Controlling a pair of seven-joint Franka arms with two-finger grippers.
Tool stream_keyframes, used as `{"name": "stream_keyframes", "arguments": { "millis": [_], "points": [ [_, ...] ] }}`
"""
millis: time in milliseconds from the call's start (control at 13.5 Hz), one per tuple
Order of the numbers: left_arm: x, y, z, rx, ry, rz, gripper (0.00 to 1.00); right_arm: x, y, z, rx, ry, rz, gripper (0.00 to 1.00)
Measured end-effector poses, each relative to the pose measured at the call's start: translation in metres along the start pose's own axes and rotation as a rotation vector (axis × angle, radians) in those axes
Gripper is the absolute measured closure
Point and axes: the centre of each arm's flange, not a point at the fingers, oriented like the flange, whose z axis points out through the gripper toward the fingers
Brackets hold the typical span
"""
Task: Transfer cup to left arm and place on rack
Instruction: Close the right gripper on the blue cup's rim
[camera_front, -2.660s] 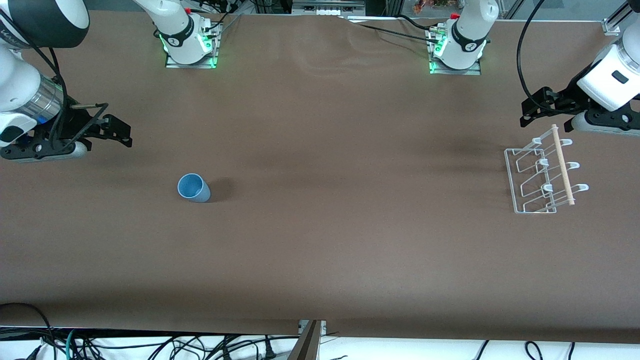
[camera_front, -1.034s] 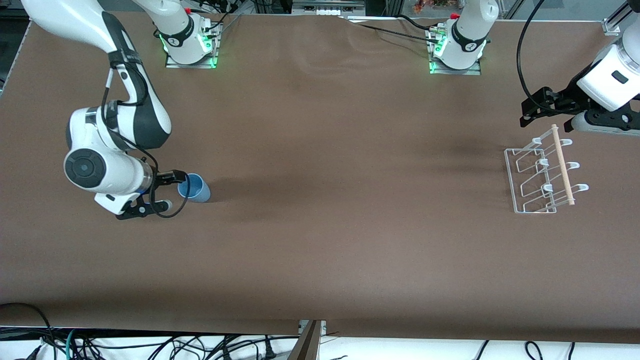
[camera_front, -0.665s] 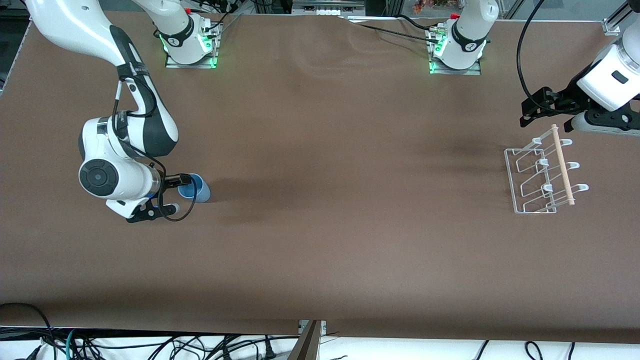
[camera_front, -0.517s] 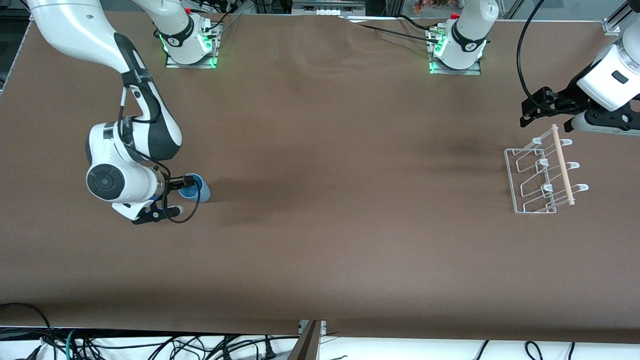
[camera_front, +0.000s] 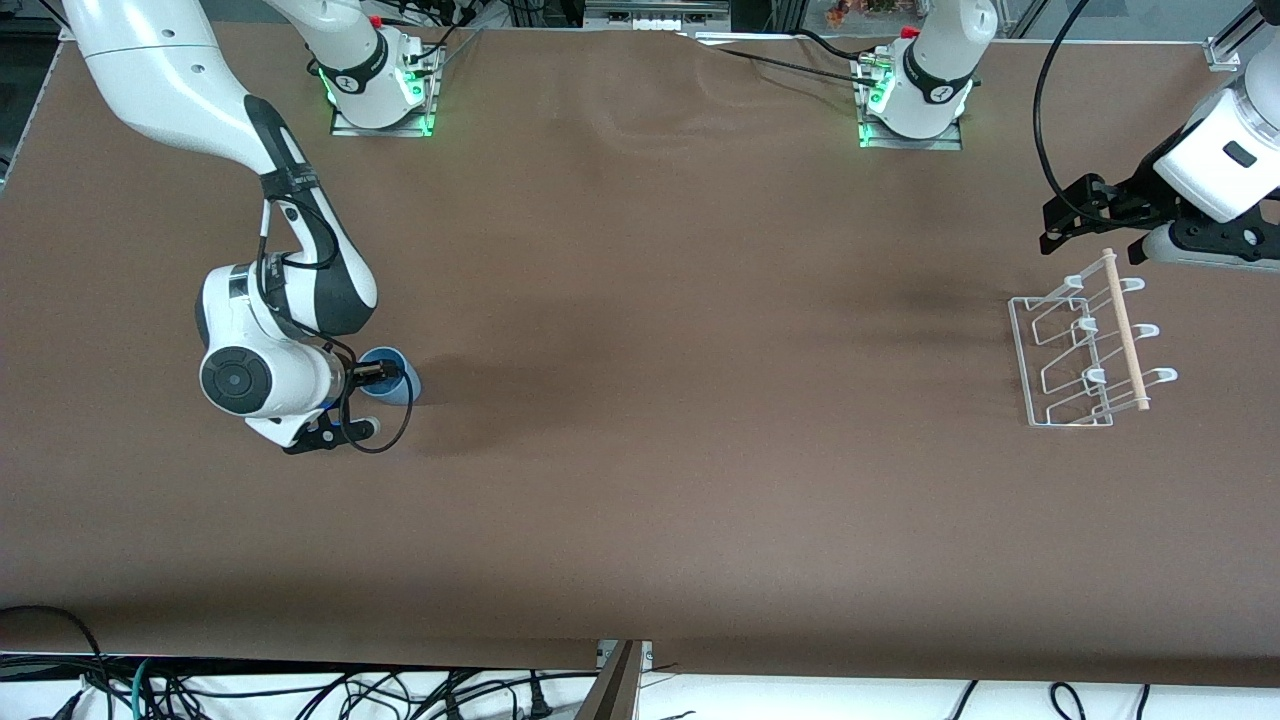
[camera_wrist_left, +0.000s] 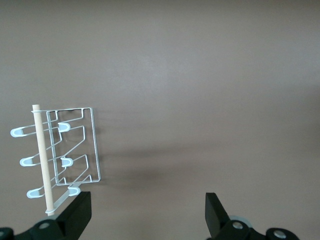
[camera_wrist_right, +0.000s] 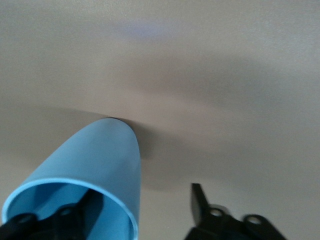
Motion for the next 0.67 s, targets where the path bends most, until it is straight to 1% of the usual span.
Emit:
{"name": "stream_keyframes", "arguments": {
  "millis": [74, 222, 443, 591, 665],
  "points": [
    [0.0, 0.0, 0.0, 0.0, 0.0, 0.0, 0.0, 0.0, -0.001, 0.001, 0.009, 0.0, 0.004, 0.4],
    [0.0, 0.0, 0.0, 0.0, 0.0, 0.0, 0.0, 0.001, -0.001, 0.002, 0.018, 0.005, 0.009, 0.64],
    [0.0, 0.0, 0.0, 0.0, 0.0, 0.0, 0.0, 0.004, -0.001, -0.004, 0.02, 0.018, 0.019, 0.94],
    [0.0, 0.0, 0.0, 0.0, 0.0, 0.0, 0.0, 0.006, 0.0, -0.016, 0.019, 0.022, 0.021, 0.94],
    [0.0, 0.0, 0.0, 0.0, 0.0, 0.0, 0.0, 0.006, 0.001, -0.022, 0.021, 0.012, 0.023, 0.94]
  ]
}}
